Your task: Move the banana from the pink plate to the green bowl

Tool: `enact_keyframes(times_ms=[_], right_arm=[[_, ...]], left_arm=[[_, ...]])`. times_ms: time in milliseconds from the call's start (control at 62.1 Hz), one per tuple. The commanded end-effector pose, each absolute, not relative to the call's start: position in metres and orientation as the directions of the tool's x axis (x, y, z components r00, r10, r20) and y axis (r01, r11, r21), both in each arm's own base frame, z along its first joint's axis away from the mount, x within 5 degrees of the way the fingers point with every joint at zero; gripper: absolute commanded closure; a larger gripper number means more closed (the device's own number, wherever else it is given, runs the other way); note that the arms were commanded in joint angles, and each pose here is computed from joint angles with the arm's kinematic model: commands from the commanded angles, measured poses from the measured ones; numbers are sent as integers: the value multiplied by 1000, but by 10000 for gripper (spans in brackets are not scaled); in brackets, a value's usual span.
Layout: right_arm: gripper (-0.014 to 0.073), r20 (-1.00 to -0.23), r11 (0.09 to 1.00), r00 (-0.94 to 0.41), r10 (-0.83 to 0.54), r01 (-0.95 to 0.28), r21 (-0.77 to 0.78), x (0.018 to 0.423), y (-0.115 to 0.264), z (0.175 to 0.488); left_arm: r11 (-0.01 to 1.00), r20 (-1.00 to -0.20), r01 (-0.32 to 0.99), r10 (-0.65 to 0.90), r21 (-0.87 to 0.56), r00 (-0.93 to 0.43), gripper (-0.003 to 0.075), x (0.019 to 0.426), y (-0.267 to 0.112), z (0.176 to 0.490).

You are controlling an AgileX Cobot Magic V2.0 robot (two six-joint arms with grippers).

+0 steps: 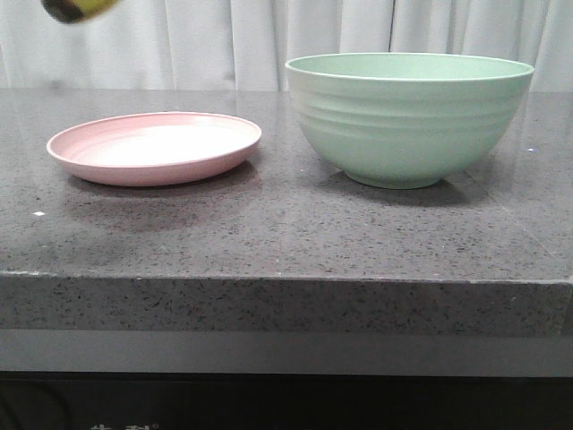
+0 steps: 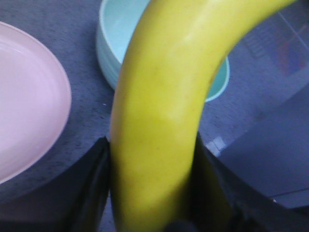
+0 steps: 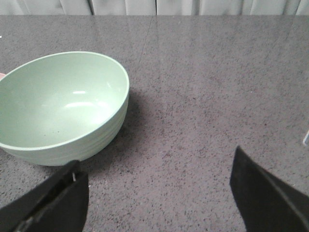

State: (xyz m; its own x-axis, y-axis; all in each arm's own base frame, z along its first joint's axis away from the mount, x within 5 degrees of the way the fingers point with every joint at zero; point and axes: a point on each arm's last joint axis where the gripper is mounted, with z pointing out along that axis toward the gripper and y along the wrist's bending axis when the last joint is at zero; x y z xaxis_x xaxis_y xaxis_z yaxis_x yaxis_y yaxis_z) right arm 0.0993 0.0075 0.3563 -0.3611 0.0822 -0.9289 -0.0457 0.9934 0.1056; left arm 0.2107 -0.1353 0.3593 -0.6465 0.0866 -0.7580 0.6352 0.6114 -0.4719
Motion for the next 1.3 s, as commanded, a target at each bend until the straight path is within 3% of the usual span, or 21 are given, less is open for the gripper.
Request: enact_keyframes(times_ms=[0,290,676,1030,1287], right_arm=[[-18,-945,992,-312,95,-53,117,102,8,367],[-18,-932,987,-352,90,-95,131,100,12,364],[-18,-904,876,-427,26,-426,226,125,46,359],[-18,-955,685,-295,18,-693,227,157,70,380],[-18,-985,569,-169,17,-809,149,188,88,384]], left_arm=[[518,-812,696,4,-498,-584,551,203,-144,374],[457,-799,728,59,-511,-598,551,198,-161,366],[463,-802,726,52,-509,-595,552,199,-161,367],[463,-802,726,53,-509,-595,552,199,-161,367],[463,-802,726,53,-509,-595,552,199,-161,367]])
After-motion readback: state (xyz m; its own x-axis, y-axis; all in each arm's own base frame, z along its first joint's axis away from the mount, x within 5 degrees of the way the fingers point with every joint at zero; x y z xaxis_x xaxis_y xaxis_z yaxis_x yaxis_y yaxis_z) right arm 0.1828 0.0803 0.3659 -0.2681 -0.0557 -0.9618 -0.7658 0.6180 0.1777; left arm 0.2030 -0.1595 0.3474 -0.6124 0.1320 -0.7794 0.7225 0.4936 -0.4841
